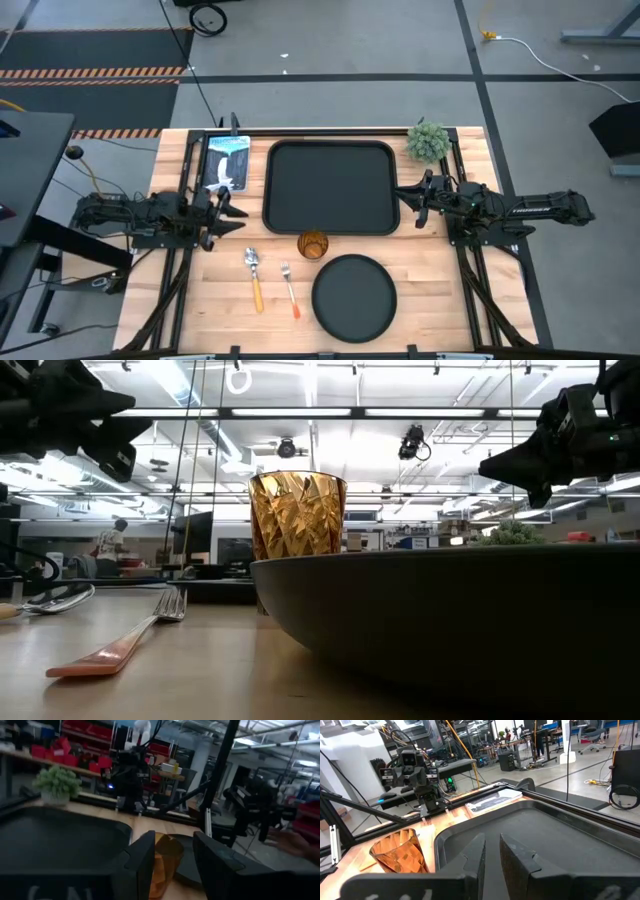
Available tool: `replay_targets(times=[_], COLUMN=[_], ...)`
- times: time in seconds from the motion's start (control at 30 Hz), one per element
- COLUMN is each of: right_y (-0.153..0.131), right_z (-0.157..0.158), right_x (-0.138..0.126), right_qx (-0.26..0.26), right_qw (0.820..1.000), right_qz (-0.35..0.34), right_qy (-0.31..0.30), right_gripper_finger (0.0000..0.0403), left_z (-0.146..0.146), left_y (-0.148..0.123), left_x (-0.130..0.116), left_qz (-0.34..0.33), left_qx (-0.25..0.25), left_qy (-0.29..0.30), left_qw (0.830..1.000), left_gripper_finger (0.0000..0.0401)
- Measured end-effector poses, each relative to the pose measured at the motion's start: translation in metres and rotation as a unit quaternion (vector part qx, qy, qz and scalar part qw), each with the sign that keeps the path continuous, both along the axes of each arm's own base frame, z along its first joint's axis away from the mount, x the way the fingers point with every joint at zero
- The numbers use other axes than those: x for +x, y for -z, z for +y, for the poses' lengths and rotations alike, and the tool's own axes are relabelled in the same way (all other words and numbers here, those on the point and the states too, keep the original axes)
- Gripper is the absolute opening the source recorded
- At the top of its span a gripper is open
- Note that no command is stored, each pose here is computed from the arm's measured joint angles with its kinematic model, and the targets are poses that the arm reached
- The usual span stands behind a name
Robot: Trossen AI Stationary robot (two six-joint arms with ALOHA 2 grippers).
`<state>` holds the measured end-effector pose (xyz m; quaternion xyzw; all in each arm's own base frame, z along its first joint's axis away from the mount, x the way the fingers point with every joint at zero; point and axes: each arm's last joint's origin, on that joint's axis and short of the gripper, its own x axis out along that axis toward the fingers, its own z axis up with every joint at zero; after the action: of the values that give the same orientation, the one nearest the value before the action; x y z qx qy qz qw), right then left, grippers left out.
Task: Pick and place plate/cup/fork/spoon on tray
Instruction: Put the orange cup on the black serving tray
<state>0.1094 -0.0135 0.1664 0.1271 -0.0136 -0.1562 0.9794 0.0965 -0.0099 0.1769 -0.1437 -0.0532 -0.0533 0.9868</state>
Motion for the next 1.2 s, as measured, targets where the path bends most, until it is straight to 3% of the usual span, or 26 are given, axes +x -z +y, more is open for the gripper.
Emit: replay_targets(times=[0.23,0.43,0.53,0.67,0.83,1.2], right_y=[-0.004,-0.009,-0.014,-0.022,-0.029,-0.029], right_z=[0.0,0.001,0.002,0.002,0.002,0.003], right_x=[0.0,0.0,0.0,-0.002,-0.003,-0.003], right_qx=[0.001,0.06,0.059,0.069,0.059,0.036], right_qw=[1.0,0.996,0.994,0.988,0.983,0.984], right_qz=[-0.023,-0.067,-0.089,-0.134,-0.17,-0.167], right_qy=[0.004,-0.028,-0.039,-0.043,-0.045,-0.052], right_gripper_finger=[0.0064,0.0064,0.0064,0.0064,0.0064,0.0064], left_z=[0.0,0.0,0.002,0.005,0.004,-0.002], left_y=[-0.006,-0.015,-0.017,-0.013,-0.007,-0.012], left_x=[-0.001,-0.003,-0.003,0.001,0.011,0.037], left_qz=[-0.033,-0.081,-0.092,-0.065,-0.023,0.056], left_qx=[-0.004,0.002,0.01,-0.012,-0.029,-0.028], left_qy=[0.0,-0.001,-0.036,-0.083,-0.084,-0.074], left_qw=[0.999,0.997,0.995,0.994,0.996,0.995], left_gripper_finger=[0.0142,0.0142,0.0142,0.0142,0.0142,0.0142])
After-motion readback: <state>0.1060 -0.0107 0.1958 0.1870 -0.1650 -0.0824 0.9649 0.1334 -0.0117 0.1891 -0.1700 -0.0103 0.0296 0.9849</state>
